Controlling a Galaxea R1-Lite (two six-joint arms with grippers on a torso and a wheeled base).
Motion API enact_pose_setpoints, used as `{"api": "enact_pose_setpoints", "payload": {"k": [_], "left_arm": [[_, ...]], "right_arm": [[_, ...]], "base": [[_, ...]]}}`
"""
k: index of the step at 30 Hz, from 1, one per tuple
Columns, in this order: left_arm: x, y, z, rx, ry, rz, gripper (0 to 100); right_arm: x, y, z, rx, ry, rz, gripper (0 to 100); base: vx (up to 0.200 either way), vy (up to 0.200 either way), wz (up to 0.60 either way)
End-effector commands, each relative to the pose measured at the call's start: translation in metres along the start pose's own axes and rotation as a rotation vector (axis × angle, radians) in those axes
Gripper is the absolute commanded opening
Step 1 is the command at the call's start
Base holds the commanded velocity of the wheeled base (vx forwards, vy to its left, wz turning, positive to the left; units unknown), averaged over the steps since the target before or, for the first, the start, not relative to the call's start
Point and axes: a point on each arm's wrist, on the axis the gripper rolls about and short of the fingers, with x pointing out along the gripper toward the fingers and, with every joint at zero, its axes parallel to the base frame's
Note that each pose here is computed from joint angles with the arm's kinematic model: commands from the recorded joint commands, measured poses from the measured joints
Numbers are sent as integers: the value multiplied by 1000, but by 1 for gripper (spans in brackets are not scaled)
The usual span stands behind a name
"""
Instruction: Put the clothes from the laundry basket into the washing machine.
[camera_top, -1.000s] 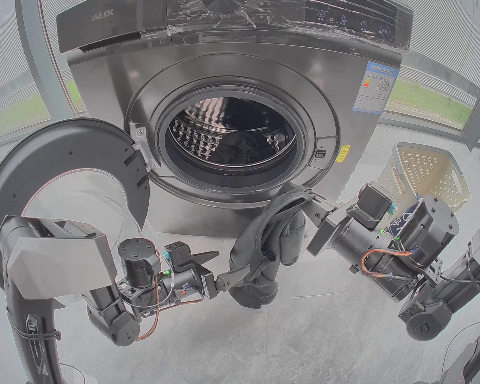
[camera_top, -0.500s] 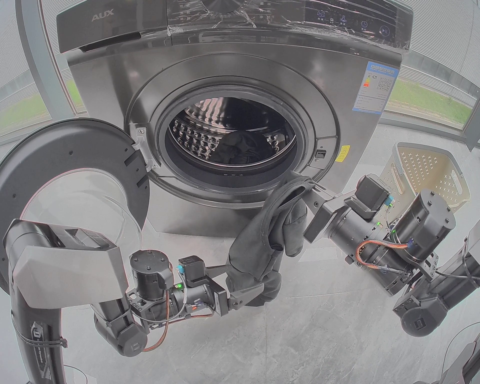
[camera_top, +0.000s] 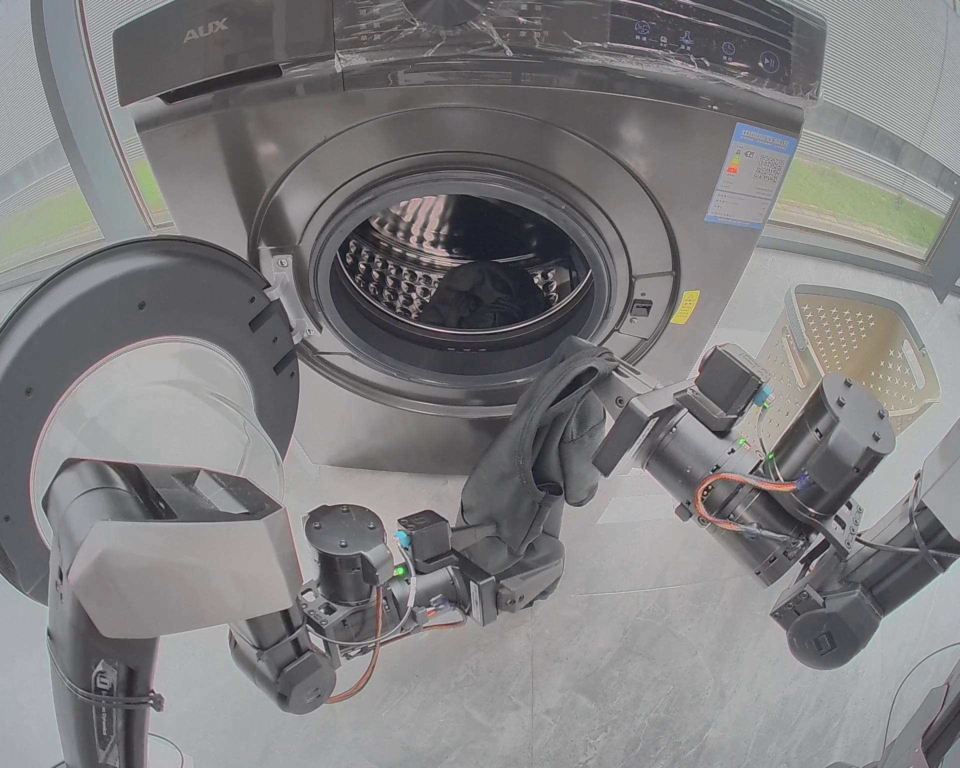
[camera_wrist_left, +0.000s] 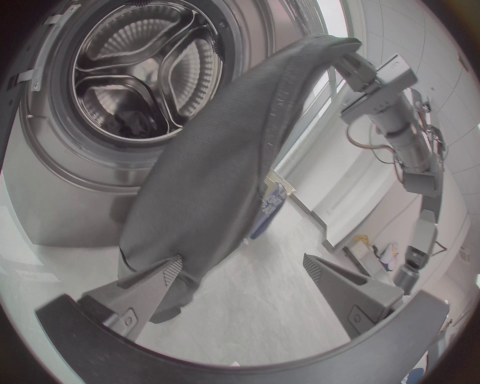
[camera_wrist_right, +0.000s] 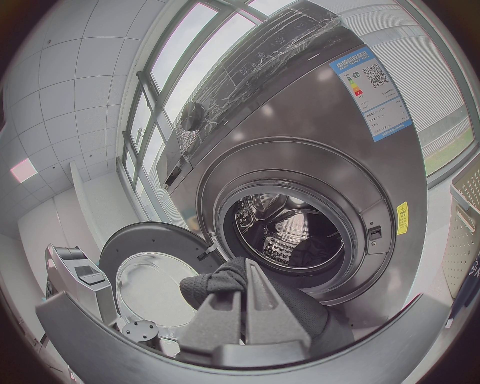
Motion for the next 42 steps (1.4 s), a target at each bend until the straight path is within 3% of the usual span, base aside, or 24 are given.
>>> {"api": "enact_pose_setpoints", "payload": {"k": [1, 18, 19, 33, 39, 42], "left_arm": [[20, 20, -9, 4, -39, 77, 100], [23, 32, 2, 12, -98, 156, 100], [25, 32, 2, 13, -101, 155, 0], [28, 31, 9, 14, -130, 147, 0], [-19, 8, 41, 20, -131, 147, 0], [-52, 3, 55, 23, -138, 178, 0]], "right_arm": [[-1, 1, -2, 1, 7, 2, 0], [-1, 1, -2, 1, 10, 1, 0], [-1, 1, -2, 1, 9, 0, 0], [-2, 0, -2, 0, 9, 0, 0], [-2, -8, -2, -8, 10, -27, 0], [-4, -20, -2, -19, 21, -61, 0]], "base": [[0, 0, 0], [0, 0, 0], [0, 0, 0], [0, 0, 0], [0, 0, 0], [0, 0, 0]]}}
